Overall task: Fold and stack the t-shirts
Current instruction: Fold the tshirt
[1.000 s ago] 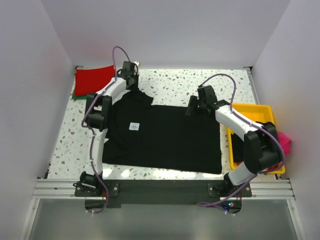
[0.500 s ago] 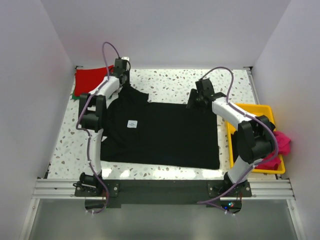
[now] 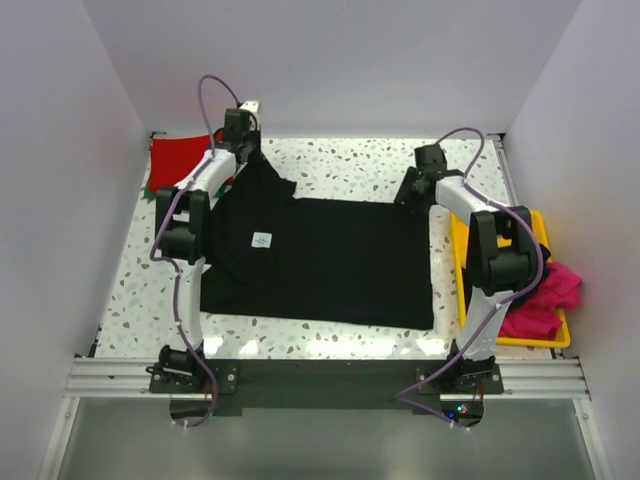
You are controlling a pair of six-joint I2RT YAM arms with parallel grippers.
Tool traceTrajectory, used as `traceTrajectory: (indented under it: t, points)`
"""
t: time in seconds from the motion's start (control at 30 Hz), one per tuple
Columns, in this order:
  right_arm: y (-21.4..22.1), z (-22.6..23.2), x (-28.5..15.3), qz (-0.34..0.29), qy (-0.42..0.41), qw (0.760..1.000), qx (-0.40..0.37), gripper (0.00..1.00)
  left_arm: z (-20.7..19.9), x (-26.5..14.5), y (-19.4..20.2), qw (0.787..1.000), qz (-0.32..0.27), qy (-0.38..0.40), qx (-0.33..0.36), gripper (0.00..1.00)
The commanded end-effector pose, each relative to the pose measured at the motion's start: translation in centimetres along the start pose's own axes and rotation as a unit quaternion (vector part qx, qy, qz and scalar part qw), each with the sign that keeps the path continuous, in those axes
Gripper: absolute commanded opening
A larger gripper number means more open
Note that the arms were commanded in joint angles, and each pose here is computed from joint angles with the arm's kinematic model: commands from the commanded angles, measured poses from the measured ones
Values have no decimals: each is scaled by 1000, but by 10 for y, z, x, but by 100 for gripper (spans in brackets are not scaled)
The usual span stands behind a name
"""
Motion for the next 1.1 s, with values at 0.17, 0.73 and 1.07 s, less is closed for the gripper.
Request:
traceTrajectory:
  t: [0.17, 0.73, 1.07]
  points:
    - [-33, -35, 18, -20, 53, 998, 33, 50, -12, -11, -41, 996, -75, 45, -19, 0]
    - [-57, -56, 38, -52, 114, 991, 51, 49, -16, -14, -43, 995, -76, 60, -24, 0]
    - [-65, -58, 42, -57, 133, 988, 44, 48, -19, -11, -40, 995, -71, 68, -24, 0]
Point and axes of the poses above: each gripper's point midway between its finger pads, its own x axis out along the fingers, its own z axis along the line the jaws close on, y = z × x, the point moved 5 cm from there along -x, back along the fingers, and after that the axes turned 6 degrees about x, right-handed, at the moved point
